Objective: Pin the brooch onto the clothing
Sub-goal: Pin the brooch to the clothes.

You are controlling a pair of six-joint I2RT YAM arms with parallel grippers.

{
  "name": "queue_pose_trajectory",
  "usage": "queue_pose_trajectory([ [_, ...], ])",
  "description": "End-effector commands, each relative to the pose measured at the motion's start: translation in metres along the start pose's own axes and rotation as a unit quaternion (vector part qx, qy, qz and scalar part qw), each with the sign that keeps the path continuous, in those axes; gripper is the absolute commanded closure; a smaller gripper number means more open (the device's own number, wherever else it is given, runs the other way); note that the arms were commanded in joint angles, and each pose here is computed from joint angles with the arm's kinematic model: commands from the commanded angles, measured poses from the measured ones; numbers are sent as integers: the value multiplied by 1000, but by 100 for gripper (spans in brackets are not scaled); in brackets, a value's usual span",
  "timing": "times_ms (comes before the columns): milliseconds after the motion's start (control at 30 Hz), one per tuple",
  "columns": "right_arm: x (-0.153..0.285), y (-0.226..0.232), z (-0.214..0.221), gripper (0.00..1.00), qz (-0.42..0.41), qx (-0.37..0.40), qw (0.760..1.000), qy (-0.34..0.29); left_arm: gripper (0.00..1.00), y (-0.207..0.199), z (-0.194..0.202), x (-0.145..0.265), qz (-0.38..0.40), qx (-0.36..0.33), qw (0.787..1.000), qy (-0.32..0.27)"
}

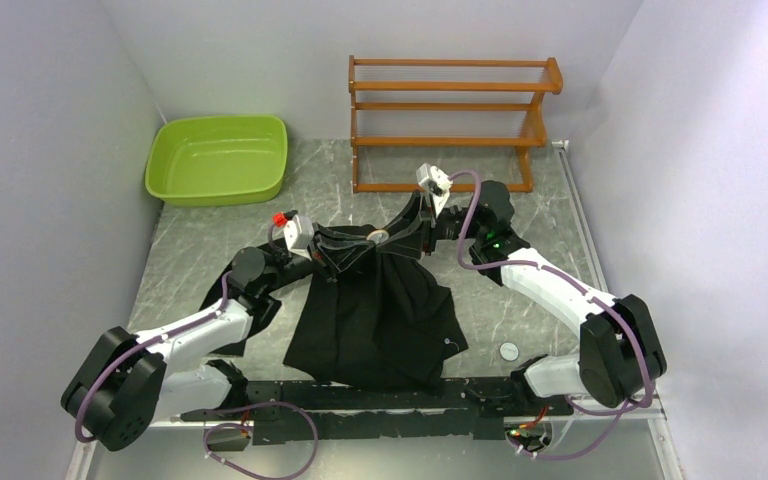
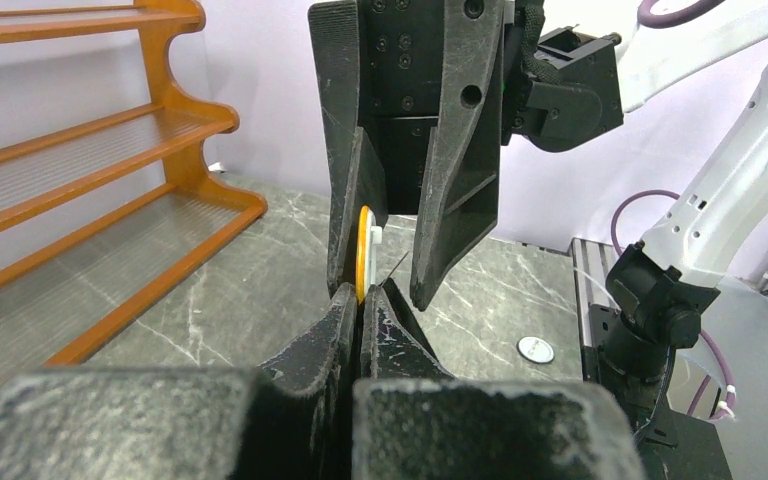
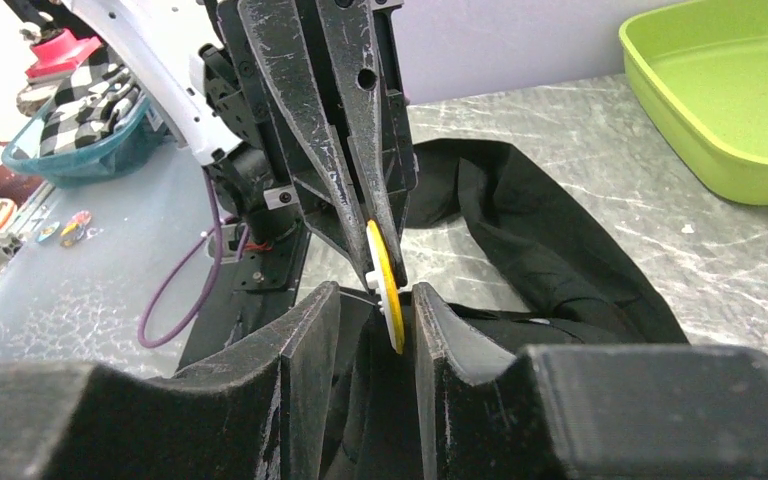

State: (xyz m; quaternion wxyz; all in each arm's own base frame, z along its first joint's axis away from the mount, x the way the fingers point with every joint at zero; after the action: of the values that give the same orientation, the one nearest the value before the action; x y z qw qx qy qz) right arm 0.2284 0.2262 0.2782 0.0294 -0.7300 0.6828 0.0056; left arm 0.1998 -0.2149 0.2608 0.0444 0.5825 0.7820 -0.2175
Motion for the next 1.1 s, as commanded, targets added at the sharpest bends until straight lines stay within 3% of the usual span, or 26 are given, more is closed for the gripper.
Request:
queue_pose_trajectory([
  [0, -2, 1, -20, 63, -16, 52, 998, -21, 97, -8, -24, -8, 27, -27, 998, -41],
  [100, -2, 2, -20, 65, -17, 54, 998, -21, 97, -9, -25, -8, 27, -28, 998, -42],
  [200, -2, 3, -21, 77, -19, 52, 998, -22, 97, -9, -24, -8, 28, -27, 998, -41],
  [400, -1, 6, -23, 89, -19, 56, 998, -25, 97, -9, -24, -7, 24, -28, 998, -44],
  [500, -1, 7, -23, 86, -21, 59, 998, -25, 97, -9, -24, -7, 25, -26, 998, -44],
  [633, 2, 10, -20, 65, -15, 70, 997, -20, 97, -9, -25, -7, 23, -28, 998, -45],
  [700, 3, 11, -16, 62, -14, 68, 998, -12, 97, -8, -25, -7, 23, -29, 998, -44],
  [800, 4, 12, -15, 62, -18, 67, 998, -12, 97, -8, -24, -7, 23, -28, 998, -44],
  [900, 4, 13, -16, 73, -21, 69, 997, -11, 97, -8, -24, -8, 24, -27, 998, -46],
  [1067, 4, 13, -18, 79, -20, 70, 997, -10, 97, -8, -25, -9, 27, -26, 998, -46],
])
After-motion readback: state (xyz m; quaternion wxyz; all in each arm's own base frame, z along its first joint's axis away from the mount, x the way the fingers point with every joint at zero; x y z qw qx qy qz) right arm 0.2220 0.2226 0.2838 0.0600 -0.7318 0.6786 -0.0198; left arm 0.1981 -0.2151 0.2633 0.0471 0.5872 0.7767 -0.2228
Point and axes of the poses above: each gripper's point midway between its finger pads, its own x axis back along the fingers, its own y axis along the line the jaws close on, z = x × y, the point moved 8 cm from there along x, back along the fingers, and after that the axes turned 13 degrees about x, right-handed, at the moved point
